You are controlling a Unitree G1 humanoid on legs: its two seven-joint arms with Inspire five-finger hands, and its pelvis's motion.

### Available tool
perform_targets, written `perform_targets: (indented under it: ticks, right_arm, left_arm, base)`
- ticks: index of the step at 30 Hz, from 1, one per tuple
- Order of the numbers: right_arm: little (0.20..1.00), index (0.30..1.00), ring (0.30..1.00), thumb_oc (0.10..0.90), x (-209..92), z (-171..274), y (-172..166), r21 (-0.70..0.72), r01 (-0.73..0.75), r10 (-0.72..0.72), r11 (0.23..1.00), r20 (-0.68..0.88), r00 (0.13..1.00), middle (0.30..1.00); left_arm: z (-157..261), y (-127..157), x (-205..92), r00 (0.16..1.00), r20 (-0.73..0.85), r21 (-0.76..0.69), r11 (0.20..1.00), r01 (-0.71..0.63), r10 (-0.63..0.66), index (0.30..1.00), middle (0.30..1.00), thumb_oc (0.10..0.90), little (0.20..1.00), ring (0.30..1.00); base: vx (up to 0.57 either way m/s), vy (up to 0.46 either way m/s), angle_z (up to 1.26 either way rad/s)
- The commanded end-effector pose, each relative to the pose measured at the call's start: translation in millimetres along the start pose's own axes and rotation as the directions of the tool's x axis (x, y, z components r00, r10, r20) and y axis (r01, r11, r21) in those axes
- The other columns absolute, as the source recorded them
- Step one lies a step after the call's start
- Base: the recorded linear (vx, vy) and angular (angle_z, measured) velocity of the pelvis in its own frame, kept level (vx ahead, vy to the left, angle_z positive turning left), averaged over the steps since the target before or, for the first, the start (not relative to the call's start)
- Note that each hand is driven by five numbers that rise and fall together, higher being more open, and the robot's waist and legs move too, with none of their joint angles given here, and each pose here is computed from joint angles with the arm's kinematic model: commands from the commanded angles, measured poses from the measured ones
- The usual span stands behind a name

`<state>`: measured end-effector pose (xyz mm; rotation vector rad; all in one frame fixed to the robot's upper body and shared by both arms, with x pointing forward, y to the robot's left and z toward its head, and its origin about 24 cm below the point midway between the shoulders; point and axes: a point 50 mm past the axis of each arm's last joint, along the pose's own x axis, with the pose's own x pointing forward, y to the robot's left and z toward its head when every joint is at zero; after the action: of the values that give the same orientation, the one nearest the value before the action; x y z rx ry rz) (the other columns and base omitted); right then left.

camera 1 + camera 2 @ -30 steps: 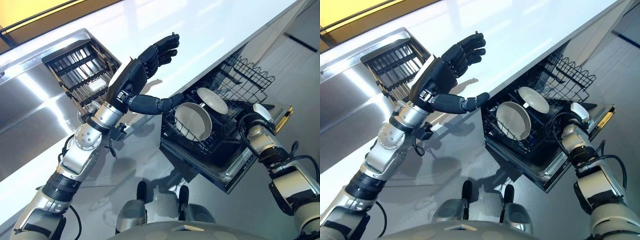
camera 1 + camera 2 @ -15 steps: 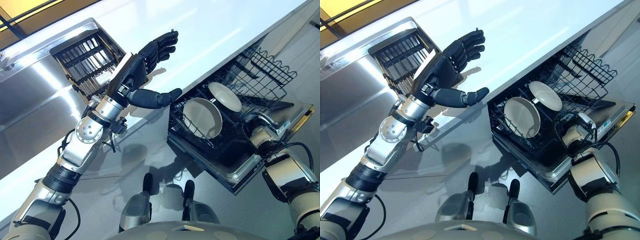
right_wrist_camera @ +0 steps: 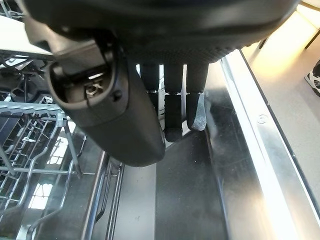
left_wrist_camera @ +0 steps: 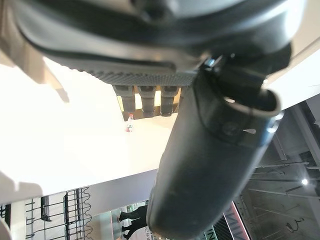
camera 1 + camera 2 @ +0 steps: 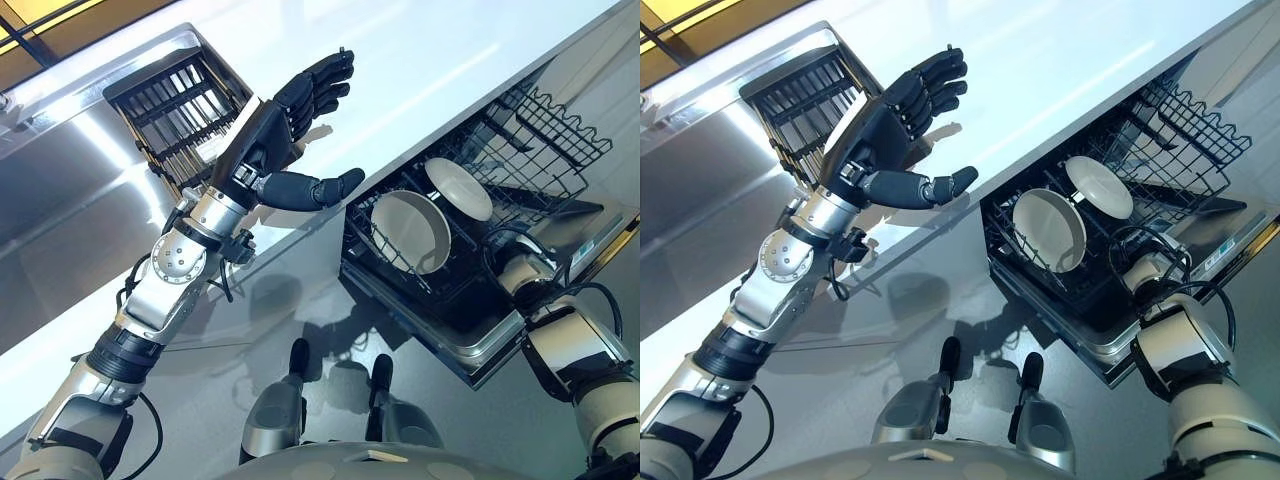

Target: Pick up plates and place into dishwasher.

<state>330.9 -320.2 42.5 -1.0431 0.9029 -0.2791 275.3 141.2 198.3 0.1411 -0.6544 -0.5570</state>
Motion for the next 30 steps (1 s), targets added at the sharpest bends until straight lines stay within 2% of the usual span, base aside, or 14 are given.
perform_targets:
  ticks: [1,7,15,23,30]
  right_arm:
    - [0.2,0.3,0.3,0.1,-9.3,39.2,-10.1,0.01,0.015,-0.016,1.0,0.138,0.99,0.3]
    - [0.2,0.3,0.3,0.1,-21.1,71.8,-28.2,0.094,0.032,-0.057,0.995,0.28,0.958,0.3]
    - [0.2,0.3,0.3,0.1,-31.3,91.8,-53.1,0.175,0.07,-0.131,0.982,0.363,0.922,0.3]
    - [0.2,0.3,0.3,0.1,-31.2,87.3,-72.4,0.17,0.08,-0.135,0.982,0.344,0.929,0.3]
    - [0.2,0.3,0.3,0.1,-38.8,92.7,-98.8,0.202,0.13,-0.195,0.971,0.344,0.918,0.3]
  left_arm:
    - [55.3,-8.7,27.8,0.946,0.321,0.0,0.999,0.049,-0.047,0.9,0.9,0.8,0.9,0.9]
    - [57.8,-4.4,32.1,0.939,0.341,0.001,0.999,0.043,-0.041,0.9,0.9,0.8,0.9,0.9]
    - [62.3,-7.4,42.8,0.934,0.354,-0.001,0.998,0.059,-0.055,0.9,0.9,0.8,0.9,0.9]
    - [53.3,-11.7,46.7,0.95,0.308,-0.01,0.998,0.055,-0.049,0.9,0.9,0.8,0.9,0.9]
    - [46.1,-9.9,44.0,0.958,0.284,-0.025,0.999,0.033,-0.024,0.9,0.9,0.8,0.9,0.9]
  base:
    - [-0.03,0.024,0.02]
    - [-0.08,0.025,0.05]
    - [-0.08,0.023,0.0]
    - [-0.01,0.014,0.05]
    - [0.01,-0.009,0.06]
